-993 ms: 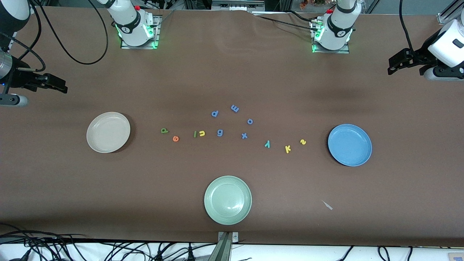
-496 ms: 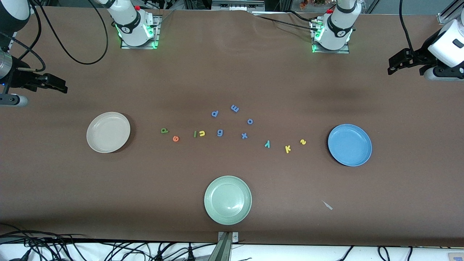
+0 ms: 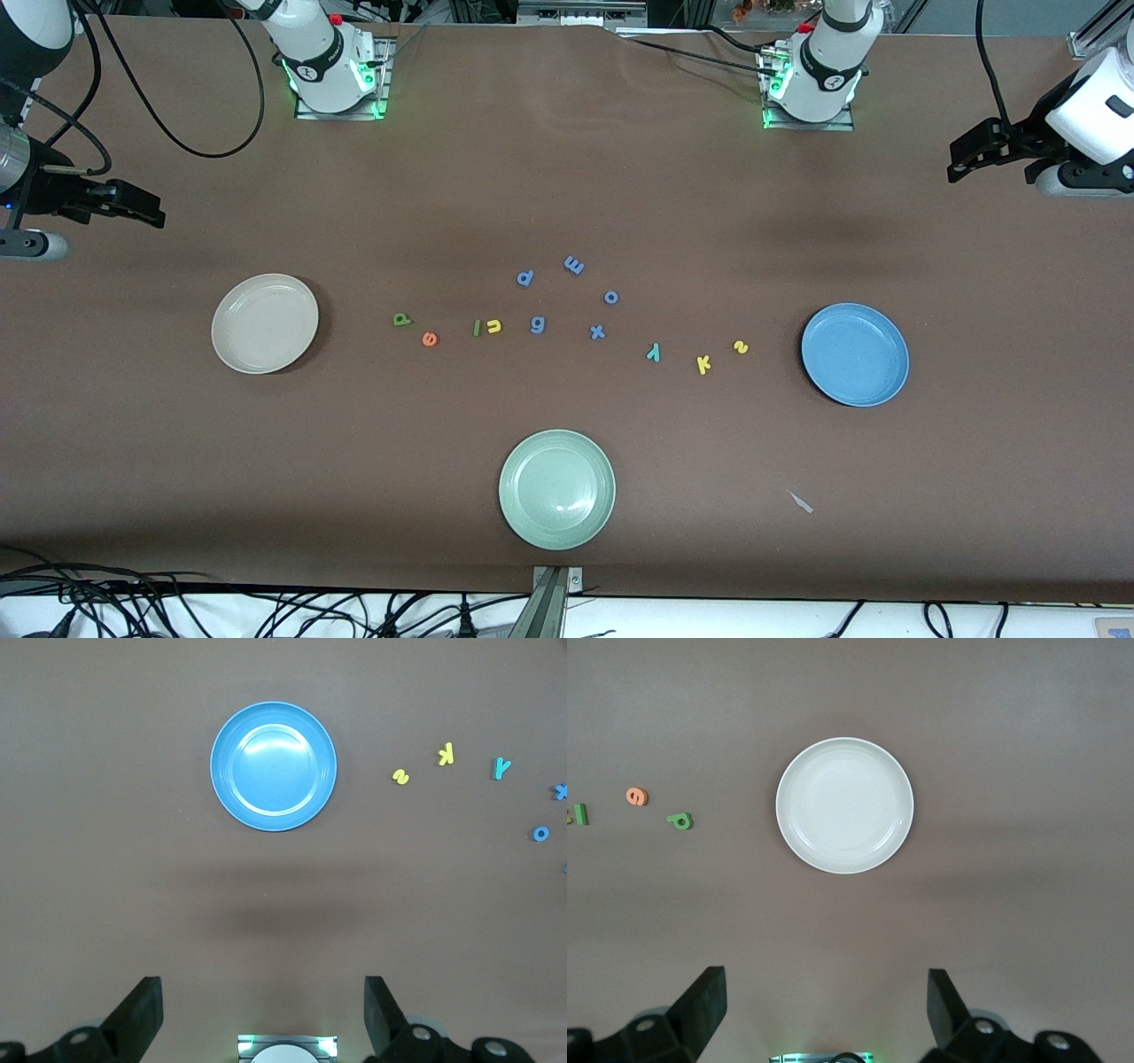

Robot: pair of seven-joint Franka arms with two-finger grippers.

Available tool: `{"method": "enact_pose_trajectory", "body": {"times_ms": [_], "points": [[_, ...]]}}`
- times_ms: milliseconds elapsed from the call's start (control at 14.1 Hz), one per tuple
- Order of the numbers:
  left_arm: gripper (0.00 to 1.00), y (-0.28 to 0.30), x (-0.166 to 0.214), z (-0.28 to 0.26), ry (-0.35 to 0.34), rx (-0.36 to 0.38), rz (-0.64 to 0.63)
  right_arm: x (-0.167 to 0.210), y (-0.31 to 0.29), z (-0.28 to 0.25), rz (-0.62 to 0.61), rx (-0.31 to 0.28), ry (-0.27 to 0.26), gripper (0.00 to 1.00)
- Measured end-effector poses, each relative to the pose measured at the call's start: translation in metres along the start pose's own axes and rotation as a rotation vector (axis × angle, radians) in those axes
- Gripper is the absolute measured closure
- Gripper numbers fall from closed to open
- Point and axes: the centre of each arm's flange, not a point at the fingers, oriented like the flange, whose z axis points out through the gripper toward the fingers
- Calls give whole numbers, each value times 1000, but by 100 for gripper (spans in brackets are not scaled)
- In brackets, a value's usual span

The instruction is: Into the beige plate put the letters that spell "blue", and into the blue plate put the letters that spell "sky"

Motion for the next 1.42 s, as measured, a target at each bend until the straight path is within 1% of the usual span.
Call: {"method": "enact_pose_trajectory", "body": {"times_ms": [1418], "points": [[0,-3,1,1,-3,-1,-6,0,0,0,-1,0,-1,0]]}}
